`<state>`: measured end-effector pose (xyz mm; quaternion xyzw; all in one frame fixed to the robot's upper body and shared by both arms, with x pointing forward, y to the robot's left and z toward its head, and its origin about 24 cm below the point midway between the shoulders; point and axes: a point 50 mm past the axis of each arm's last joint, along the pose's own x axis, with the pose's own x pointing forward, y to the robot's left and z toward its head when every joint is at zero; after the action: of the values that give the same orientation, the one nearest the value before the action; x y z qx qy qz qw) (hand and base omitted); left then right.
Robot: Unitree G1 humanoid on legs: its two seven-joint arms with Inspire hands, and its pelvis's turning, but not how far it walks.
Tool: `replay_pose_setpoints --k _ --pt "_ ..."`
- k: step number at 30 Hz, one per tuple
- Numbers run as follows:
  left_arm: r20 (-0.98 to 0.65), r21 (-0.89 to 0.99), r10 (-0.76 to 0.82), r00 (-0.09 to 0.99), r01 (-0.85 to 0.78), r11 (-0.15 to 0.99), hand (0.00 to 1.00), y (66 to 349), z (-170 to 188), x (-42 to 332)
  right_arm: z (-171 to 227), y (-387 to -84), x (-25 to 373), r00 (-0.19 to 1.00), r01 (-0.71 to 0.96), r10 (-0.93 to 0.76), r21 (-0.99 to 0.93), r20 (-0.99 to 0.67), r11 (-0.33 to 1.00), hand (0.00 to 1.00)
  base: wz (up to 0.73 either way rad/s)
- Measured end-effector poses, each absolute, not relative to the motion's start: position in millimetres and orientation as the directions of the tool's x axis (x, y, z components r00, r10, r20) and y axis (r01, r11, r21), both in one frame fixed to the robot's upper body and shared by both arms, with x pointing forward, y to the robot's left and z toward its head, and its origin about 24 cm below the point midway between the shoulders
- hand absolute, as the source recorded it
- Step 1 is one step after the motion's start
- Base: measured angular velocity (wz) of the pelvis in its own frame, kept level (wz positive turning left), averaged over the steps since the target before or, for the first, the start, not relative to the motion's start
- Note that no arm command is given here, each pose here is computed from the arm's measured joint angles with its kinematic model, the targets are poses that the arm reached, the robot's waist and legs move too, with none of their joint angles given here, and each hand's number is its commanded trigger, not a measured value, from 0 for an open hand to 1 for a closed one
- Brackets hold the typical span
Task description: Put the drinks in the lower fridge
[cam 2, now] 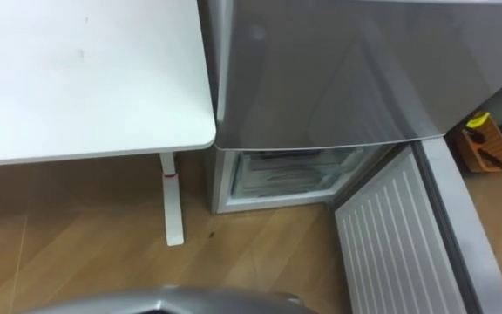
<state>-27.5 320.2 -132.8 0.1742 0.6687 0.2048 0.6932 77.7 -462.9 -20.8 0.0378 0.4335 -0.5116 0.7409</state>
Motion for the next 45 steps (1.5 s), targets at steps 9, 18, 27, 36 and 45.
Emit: replay_pose_setpoints --k 9,18,27,36,45 --pt "-0.855 0.516 0.518 0.024 -0.065 0.854 0.0 320.2 -132.7 -25.3 -22.0 -461.5 79.3 0.112 0.835 -0.712 -0.322 -0.693 0.446 0.0 -0.05" --pt "-0.83 0.549 0.553 0.074 -0.071 0.833 0.0 332.9 -125.3 -11.2 -20.4 -462.7 79.0 0.085 0.874 -0.733 -0.303 -0.674 0.379 0.0 0.05" --pt "-0.823 0.544 0.548 0.148 -0.075 0.836 0.0 331.0 -125.8 16.9 -27.1 -458.2 75.4 0.083 0.876 -0.723 -0.295 -0.686 0.381 0.0 0.04" --pt "-0.83 0.533 0.533 0.166 -0.046 0.845 0.0 327.3 -127.6 19.7 -43.1 -445.4 69.9 0.069 0.876 -0.69 -0.287 -0.721 0.388 0.0 -0.07" --pt "-0.828 0.534 0.529 0.189 -0.028 0.845 0.0 325.9 -127.8 19.8 -52.8 -436.0 71.6 0.05 0.879 -0.706 -0.304 -0.707 0.367 0.0 -0.01"
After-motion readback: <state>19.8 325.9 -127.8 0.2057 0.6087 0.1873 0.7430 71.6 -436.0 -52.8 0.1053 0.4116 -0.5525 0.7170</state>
